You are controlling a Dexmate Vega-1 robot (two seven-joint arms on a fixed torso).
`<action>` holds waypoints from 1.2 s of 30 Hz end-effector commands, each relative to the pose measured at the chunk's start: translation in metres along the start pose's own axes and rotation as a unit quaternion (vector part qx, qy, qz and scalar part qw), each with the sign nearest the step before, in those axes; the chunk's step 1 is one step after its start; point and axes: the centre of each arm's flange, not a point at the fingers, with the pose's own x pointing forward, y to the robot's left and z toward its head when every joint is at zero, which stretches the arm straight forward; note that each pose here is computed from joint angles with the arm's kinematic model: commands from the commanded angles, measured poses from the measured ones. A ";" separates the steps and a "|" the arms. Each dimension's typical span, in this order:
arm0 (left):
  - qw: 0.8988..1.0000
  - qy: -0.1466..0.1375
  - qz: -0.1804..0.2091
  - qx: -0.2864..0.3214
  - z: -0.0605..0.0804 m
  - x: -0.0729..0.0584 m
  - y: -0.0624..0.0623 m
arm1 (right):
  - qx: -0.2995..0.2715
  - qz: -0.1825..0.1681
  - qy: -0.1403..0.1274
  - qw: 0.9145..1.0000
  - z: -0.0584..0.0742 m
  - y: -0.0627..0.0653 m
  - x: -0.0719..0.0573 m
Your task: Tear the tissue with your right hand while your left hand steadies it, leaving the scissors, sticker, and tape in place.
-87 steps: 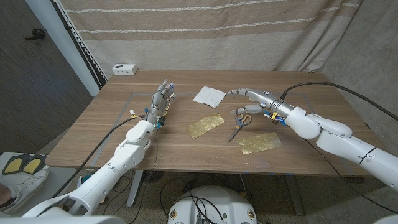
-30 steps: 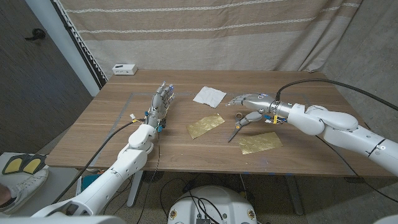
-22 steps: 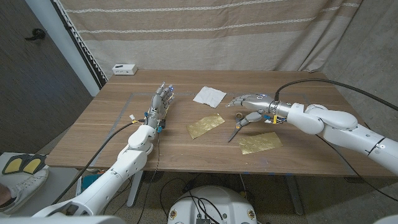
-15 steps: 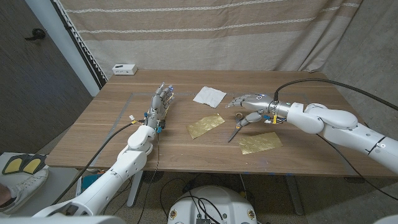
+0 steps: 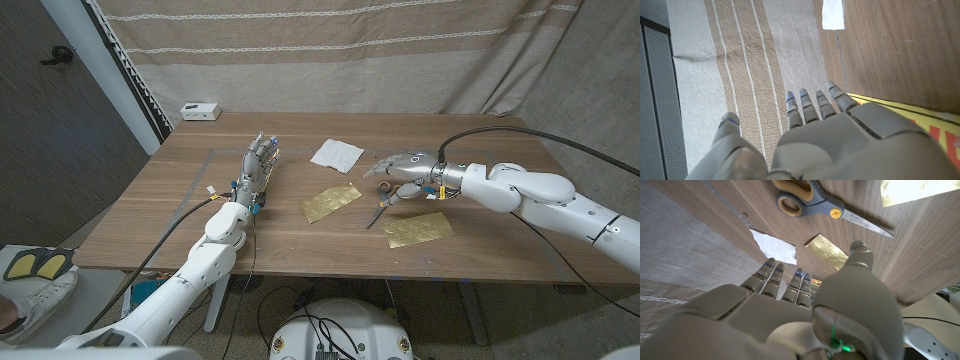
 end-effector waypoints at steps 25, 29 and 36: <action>1.000 -0.003 -0.002 0.004 0.003 -0.009 -0.008 | -0.061 0.068 -0.017 0.996 -0.006 0.012 -0.005; 1.000 0.000 -0.006 0.005 0.002 -0.008 -0.009 | -0.066 0.070 -0.020 0.995 -0.006 0.013 -0.004; 1.000 -0.002 -0.003 0.005 0.003 -0.008 -0.009 | -0.072 0.070 -0.021 0.995 -0.007 0.017 -0.001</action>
